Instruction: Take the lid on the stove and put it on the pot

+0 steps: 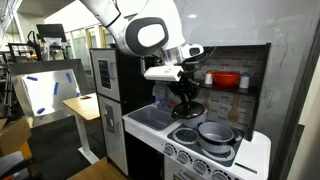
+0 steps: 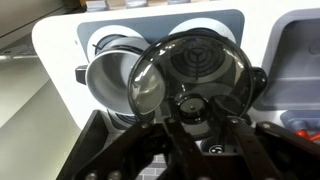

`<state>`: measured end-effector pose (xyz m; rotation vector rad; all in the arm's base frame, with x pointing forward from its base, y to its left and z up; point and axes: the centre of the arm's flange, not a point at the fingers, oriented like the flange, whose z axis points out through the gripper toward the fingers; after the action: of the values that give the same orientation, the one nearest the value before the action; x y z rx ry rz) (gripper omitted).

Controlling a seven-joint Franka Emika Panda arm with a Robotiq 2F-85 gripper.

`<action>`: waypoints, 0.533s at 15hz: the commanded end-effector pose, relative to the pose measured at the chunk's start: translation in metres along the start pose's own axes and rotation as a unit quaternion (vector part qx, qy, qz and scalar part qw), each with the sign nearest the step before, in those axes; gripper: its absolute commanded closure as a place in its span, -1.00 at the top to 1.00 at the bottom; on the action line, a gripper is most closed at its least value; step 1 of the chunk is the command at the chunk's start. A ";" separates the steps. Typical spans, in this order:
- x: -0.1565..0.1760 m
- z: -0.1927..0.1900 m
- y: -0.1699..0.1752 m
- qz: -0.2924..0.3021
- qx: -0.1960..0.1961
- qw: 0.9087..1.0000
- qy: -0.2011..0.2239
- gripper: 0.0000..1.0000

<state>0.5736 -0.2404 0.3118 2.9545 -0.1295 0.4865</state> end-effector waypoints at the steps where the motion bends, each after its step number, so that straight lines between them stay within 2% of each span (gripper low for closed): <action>1: 0.009 0.003 0.021 0.013 -0.002 1.000 0.011 -0.83; 8: 0.027 0.017 0.057 0.043 -0.001 0.999 0.011 -0.83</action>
<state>0.5827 -0.2863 0.3134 2.9290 -0.2452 0.5271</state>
